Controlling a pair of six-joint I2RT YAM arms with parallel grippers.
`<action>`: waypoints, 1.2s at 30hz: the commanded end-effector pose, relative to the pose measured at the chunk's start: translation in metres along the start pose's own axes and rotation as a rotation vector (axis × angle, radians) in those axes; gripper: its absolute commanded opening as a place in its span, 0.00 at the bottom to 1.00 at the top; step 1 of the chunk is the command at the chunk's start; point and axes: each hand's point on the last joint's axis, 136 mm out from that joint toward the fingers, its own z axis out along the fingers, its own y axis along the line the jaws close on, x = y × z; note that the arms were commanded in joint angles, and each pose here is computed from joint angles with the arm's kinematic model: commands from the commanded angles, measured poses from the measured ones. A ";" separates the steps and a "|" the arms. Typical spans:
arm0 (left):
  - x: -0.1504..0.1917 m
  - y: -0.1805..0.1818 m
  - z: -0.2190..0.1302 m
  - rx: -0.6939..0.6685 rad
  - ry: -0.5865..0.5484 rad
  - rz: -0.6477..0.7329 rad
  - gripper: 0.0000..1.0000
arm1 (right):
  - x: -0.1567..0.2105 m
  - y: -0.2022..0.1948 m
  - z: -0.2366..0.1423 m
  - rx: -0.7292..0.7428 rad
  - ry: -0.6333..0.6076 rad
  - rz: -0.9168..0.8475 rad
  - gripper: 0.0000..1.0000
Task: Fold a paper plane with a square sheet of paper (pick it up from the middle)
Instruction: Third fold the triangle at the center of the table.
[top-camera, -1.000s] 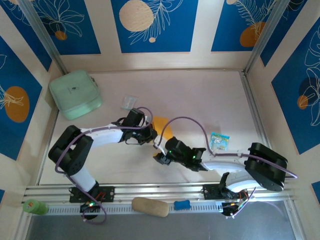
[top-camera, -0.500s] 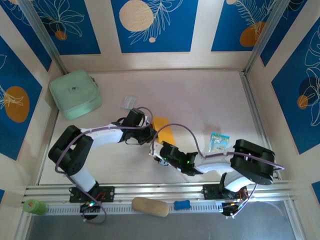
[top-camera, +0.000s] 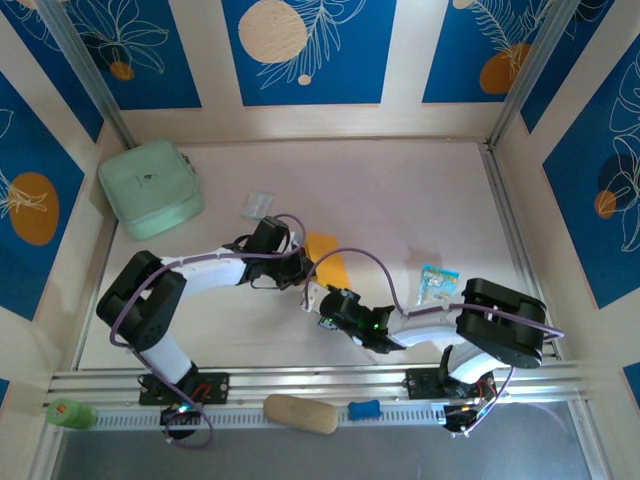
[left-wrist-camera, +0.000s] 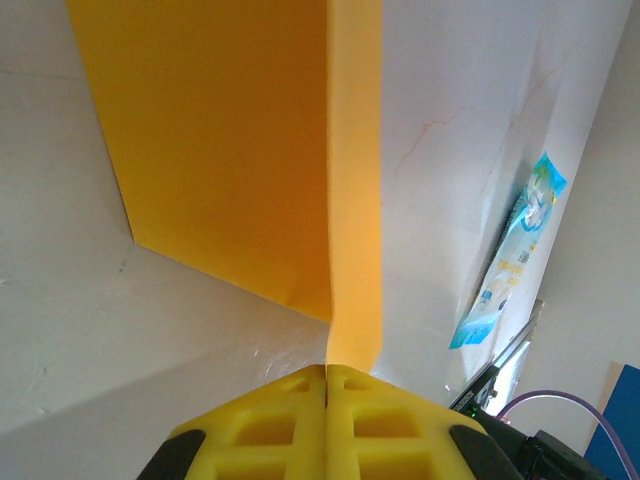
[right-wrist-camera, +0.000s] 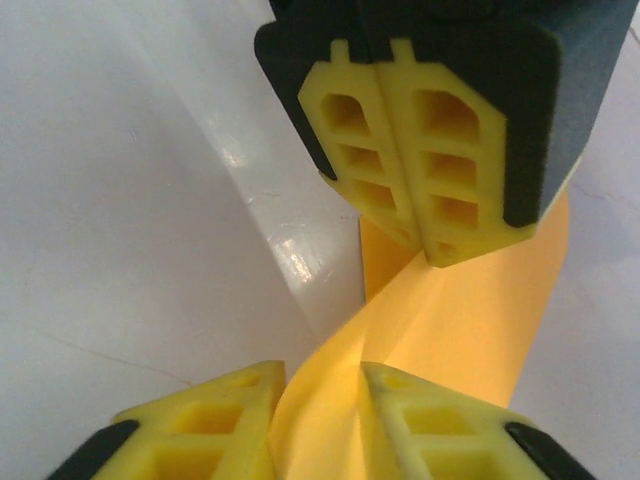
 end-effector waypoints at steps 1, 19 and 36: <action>0.000 -0.005 -0.008 0.020 -0.004 -0.005 0.00 | -0.008 -0.010 -0.005 0.040 -0.036 0.043 0.19; -0.014 0.000 -0.039 -0.087 -0.113 0.036 0.39 | -0.012 0.015 -0.018 -0.260 0.010 0.273 0.03; -0.032 0.005 -0.085 -0.152 -0.262 0.078 0.45 | -0.035 0.047 -0.019 -0.822 0.196 0.889 0.03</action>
